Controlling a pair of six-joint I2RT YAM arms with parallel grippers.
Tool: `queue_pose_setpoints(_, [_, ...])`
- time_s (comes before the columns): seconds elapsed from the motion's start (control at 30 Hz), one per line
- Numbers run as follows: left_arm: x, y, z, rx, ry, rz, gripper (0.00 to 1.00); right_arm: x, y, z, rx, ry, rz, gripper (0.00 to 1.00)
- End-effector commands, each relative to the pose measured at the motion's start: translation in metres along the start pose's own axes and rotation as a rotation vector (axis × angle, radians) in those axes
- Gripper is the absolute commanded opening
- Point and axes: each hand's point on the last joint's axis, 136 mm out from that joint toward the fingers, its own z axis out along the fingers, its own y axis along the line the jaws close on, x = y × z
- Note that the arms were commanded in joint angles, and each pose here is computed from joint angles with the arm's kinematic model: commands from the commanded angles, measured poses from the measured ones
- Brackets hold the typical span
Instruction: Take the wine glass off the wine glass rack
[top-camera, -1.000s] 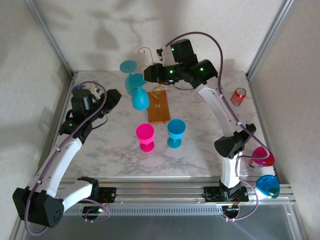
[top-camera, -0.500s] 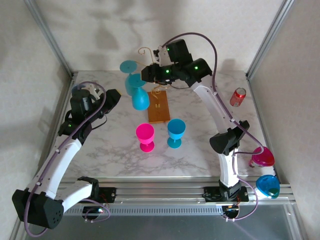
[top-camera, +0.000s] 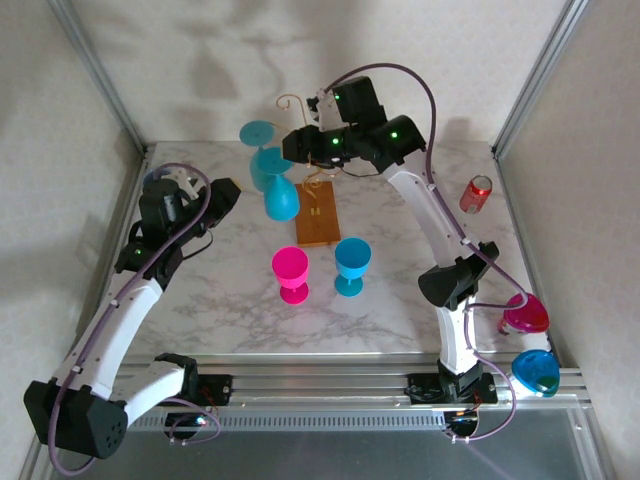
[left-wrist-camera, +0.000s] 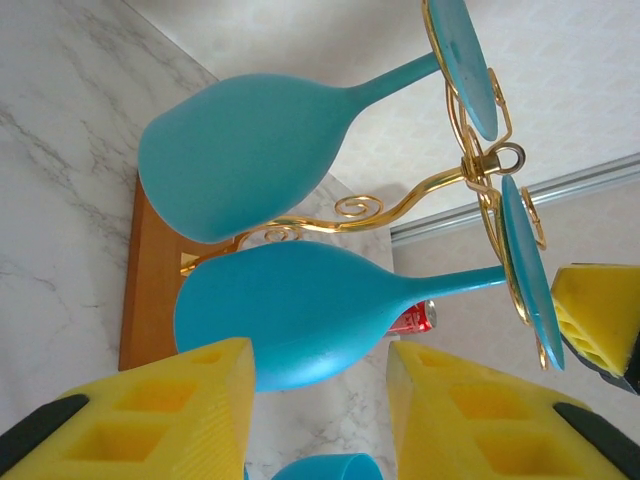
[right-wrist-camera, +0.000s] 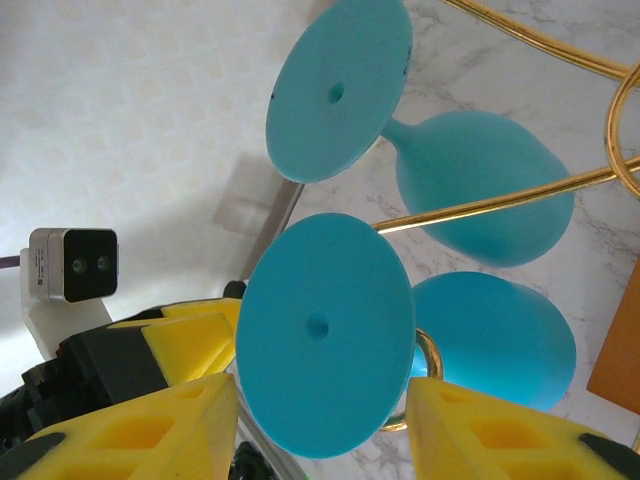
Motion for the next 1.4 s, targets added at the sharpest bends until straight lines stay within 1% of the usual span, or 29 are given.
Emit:
queue_pose_setpoints(0.0, [-0.008,-0.008,-0.008,0.021,-0.028,0.029,0.39,0.004,0.003,0.006,-0.007,0.019,0.002,0.48])
queue_pose_setpoints(0.37, [-0.007,-0.005,-0.009,0.016,-0.029,0.026,0.39,0.008,0.001,0.01,0.003,0.037,0.009,0.48])
queue_pose_setpoints(0.8, [-0.007,-0.004,-0.01,0.015,-0.032,0.024,0.39,0.007,0.016,0.01,-0.07,0.045,0.036,0.48])
queue_pose_setpoints(0.97, [-0.008,-0.003,-0.012,0.015,-0.035,0.024,0.39,0.006,0.017,0.009,-0.075,0.04,0.045,0.48])
queue_pose_setpoints(1.27, [-0.008,-0.004,-0.012,0.017,-0.034,0.026,0.39,0.006,-0.004,0.005,0.036,0.023,0.067,0.48])
queue_pose_setpoints(1.37, [-0.009,-0.005,-0.012,0.022,-0.034,0.025,0.39,0.005,-0.008,0.005,0.053,0.015,0.078,0.48])
